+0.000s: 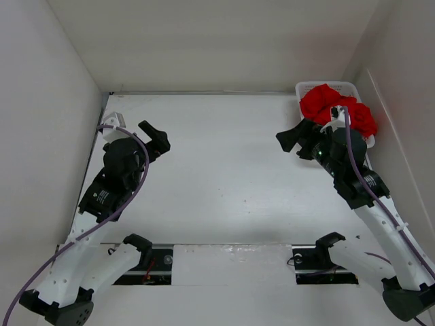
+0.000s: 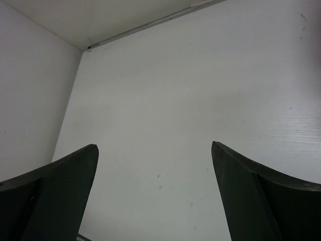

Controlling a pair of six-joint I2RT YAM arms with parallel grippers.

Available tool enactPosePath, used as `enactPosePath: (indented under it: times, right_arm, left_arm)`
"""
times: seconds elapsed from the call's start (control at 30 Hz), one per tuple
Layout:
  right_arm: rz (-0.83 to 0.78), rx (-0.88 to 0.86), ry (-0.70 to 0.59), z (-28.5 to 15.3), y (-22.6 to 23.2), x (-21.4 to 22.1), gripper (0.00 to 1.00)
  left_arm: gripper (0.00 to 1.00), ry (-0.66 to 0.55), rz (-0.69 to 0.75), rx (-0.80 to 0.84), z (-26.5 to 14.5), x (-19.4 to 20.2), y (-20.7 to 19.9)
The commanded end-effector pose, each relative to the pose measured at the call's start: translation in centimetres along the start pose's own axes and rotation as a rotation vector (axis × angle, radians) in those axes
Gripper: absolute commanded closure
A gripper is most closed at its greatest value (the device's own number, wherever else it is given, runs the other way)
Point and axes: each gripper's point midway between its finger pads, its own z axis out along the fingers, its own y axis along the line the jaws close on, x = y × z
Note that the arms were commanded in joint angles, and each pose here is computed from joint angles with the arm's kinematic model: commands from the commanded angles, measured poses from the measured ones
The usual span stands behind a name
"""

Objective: Fold and stack the t-shirts
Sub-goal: Grab crumpled tshirt from bin with the right arm

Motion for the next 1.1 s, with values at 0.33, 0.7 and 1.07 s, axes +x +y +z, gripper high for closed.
enactPosePath:
  times: [0.33,0.7,1.07]
  right_arm:
    - [0.021,0.031,-0.044,0.1,-0.4,-0.7,0.00]
    - [0.089,0.347,-0.108,3.7,-7.9,-5.5,0.00]
    - [0.150,0.811,-0.105,8.8,-25.0,-13.1,0.00]
  left_arm:
    - [0.00,-0.036,0.014,-0.004,-0.1,-0.8,0.1]
    - [0.00,0.014,0.045,-0.008,1.5,0.7,-0.2]
    - [0.00,0.051,0.083,0.006,3.9,1.9,-1.4]
